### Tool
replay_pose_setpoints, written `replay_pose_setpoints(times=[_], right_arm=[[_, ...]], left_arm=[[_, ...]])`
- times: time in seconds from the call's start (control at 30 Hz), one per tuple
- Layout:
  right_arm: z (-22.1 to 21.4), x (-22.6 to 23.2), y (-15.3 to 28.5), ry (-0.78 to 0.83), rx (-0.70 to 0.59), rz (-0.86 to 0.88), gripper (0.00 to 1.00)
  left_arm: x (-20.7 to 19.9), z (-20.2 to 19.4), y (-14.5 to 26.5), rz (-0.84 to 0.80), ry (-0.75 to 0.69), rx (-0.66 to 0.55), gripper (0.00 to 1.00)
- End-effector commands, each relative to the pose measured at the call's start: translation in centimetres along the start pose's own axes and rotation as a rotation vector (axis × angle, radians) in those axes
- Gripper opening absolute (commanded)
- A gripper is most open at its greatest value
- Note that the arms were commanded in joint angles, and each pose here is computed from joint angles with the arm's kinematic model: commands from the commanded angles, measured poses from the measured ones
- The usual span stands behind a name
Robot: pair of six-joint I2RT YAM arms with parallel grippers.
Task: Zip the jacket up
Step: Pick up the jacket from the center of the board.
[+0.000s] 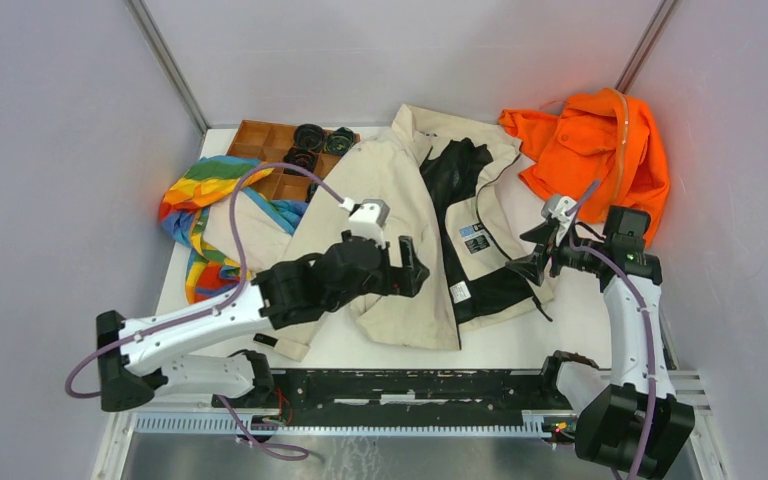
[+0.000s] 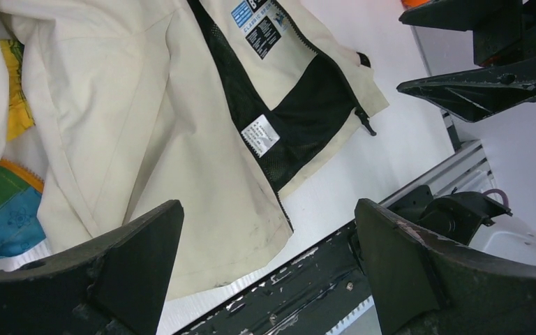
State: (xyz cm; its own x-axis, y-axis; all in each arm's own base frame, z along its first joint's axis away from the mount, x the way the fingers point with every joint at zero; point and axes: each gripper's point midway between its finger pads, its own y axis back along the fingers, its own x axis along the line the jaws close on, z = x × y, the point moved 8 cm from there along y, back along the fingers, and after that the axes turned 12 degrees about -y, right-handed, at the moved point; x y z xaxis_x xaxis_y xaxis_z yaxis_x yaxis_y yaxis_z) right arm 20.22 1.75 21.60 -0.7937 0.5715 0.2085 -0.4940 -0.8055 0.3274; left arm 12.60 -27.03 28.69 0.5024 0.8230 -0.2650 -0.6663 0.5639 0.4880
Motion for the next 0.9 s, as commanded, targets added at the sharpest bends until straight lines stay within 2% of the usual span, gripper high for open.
replay_pose_setpoints(times=[0.0, 0.2, 0.37, 0.57, 0.87], right_arm=[[1.2, 0.2, 0.3, 0.061, -0.007, -0.004, 0.77], [0.4, 0.3, 0.3, 0.05, 0.026, -0.01, 0.76], [0.1, 0.2, 0.1, 0.025, 0.022, -0.018, 0.76], [-0.9, 0.2, -0.3, -0.002, 0.034, -0.034, 0.76], [-1.3, -0.3, -0.8, -0.023, 0.029, -0.026, 0.76]], left_arm=[[0.8, 0.6, 1.3, -0.083, 0.108, -0.155, 1.0], [1.8, -0.2, 1.9, -0.033, 0.164, -0.117, 0.97], [1.8, -0.7, 1.2, 0.049, 0.161, -0.022, 0.93], [1.0, -1.5, -0.9, 0.182, 0.091, 0.162, 0.91], [-1.2, -2.6, -5.6, 0.215, 0.054, 0.274, 0.9]])
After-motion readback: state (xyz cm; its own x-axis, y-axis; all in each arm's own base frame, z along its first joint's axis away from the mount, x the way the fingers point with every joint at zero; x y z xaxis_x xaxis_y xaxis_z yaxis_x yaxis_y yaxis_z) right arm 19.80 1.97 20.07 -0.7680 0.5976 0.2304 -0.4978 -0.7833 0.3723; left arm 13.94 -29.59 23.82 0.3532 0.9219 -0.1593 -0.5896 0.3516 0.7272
